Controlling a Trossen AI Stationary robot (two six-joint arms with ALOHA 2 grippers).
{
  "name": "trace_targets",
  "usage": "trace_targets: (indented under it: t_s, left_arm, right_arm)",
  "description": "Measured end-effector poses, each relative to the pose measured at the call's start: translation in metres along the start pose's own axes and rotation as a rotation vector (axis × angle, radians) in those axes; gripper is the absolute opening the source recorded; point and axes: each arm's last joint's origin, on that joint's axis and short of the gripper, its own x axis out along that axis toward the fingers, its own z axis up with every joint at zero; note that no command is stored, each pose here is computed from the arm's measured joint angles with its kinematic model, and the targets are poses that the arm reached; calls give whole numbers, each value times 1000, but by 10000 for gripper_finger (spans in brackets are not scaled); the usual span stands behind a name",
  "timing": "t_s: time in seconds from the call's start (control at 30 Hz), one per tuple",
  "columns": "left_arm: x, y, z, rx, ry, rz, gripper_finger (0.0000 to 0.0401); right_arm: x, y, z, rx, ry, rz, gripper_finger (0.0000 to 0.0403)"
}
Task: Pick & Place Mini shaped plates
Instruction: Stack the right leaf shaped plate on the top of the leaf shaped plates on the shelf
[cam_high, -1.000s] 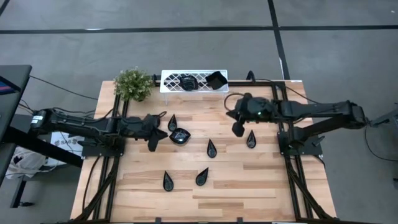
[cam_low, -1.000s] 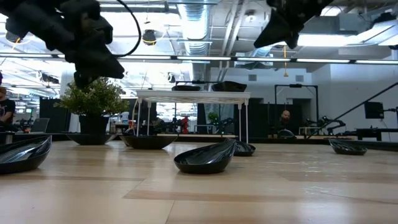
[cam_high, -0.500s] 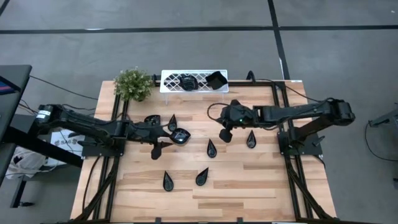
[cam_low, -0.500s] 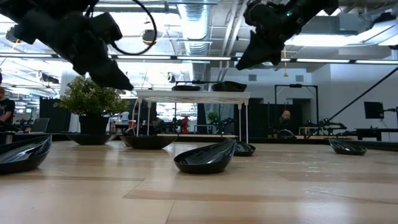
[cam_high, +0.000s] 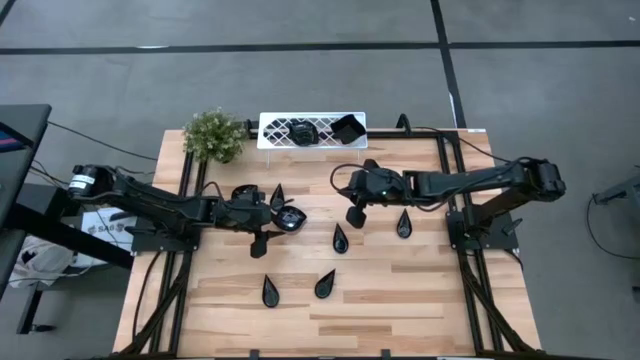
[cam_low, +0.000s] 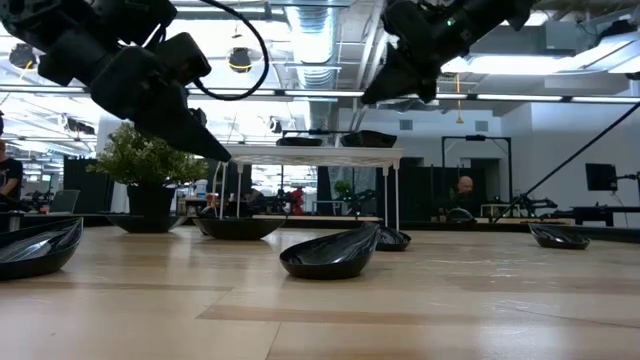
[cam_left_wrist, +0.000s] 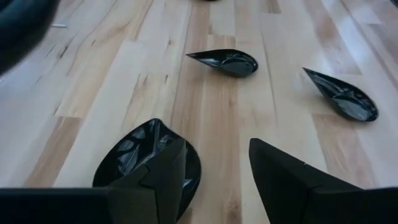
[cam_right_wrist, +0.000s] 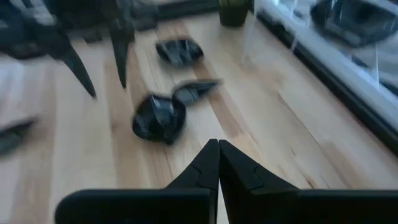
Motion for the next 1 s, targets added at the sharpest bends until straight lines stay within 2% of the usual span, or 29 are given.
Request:
trace_targets:
  t_s: [0.17,0.3,0.47,0.53,0.73,1.0]
  left_arm:
    - [0,0,0,-2,-2,-8,180]
    - [0,-1,0,-17,-1,-17,179]
    - [0,-4,-1,-25,6,-30,181]
    - [0,-4,-1,-26,6,-31,181]
    - [0,-3,-1,-22,6,-25,182]
    - [0,-2,-1,125,3,-1,182]
  right_arm:
    - [0,3,6,12,-48,66,1]
    - [2,5,4,10,-30,121,1]
    - [-2,10,6,15,-21,314,1]
    - [-4,13,10,-2,-58,361,1]
    - [-8,15,12,-143,-103,336,1]
    - [-9,14,8,-158,-63,328,1]
